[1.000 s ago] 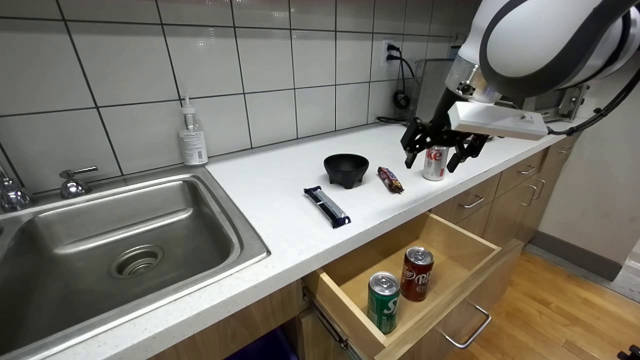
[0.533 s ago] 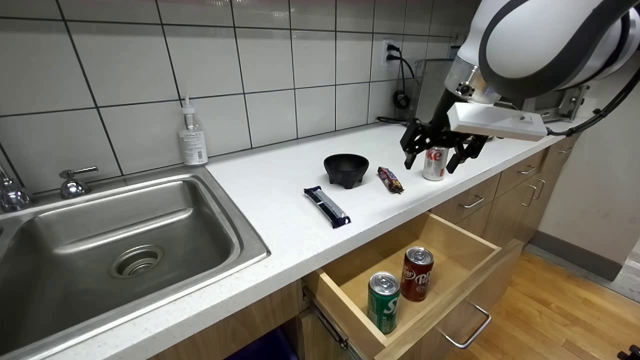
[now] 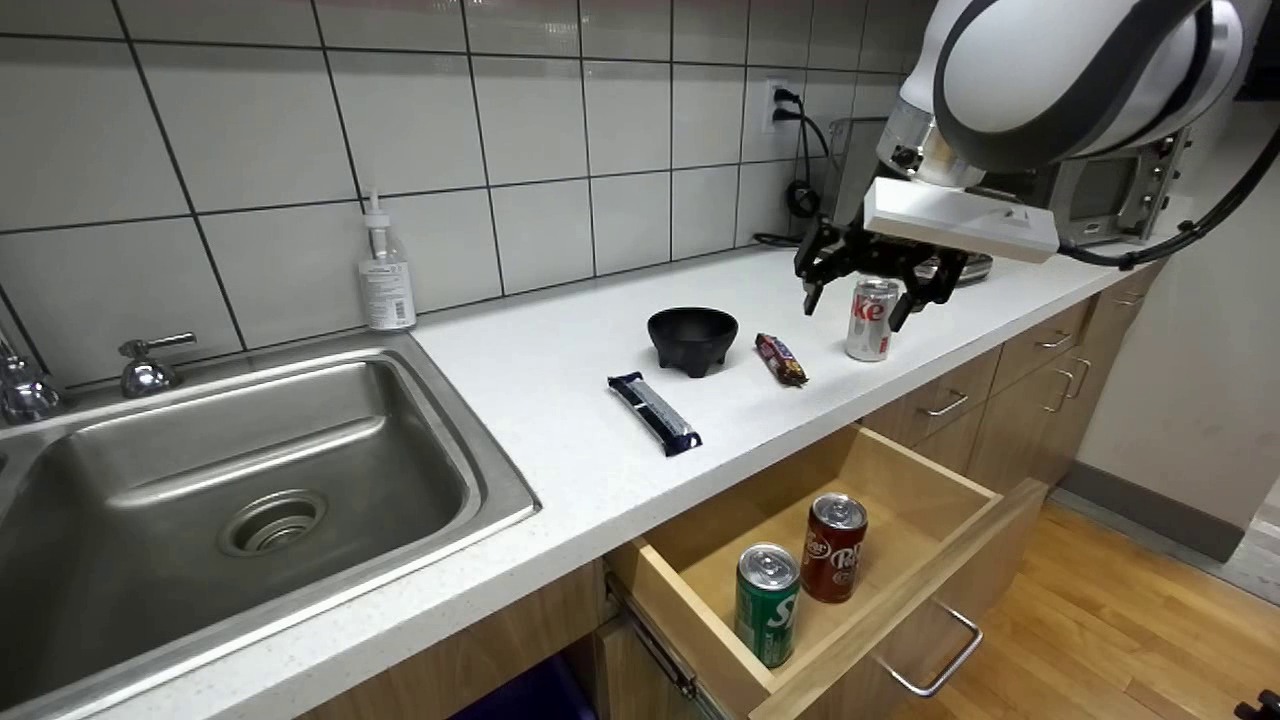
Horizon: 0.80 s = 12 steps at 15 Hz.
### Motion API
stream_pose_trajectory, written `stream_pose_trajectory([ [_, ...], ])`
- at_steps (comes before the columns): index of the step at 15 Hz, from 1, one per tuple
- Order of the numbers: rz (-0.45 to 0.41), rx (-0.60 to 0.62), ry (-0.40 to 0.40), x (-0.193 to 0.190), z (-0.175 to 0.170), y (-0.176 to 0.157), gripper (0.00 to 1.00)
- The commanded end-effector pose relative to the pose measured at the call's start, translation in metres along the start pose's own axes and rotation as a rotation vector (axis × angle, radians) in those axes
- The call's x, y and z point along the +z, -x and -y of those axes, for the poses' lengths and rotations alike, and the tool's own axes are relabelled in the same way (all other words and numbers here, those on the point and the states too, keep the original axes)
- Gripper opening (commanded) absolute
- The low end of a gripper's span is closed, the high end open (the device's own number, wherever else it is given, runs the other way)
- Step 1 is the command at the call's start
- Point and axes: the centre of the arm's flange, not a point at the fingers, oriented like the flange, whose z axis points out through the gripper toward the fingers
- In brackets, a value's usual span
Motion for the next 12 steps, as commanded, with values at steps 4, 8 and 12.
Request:
stream_pose_trajectory([
  [4, 0.009, 0.155, 0.080, -0.005, 0.000, -0.048, 1.00],
  [8, 0.009, 0.221, 0.113, -0.005, -0.008, -0.067, 1.00],
  [12, 0.029, 0.241, 0.136, -0.002, -0.016, -0.081, 1.00],
])
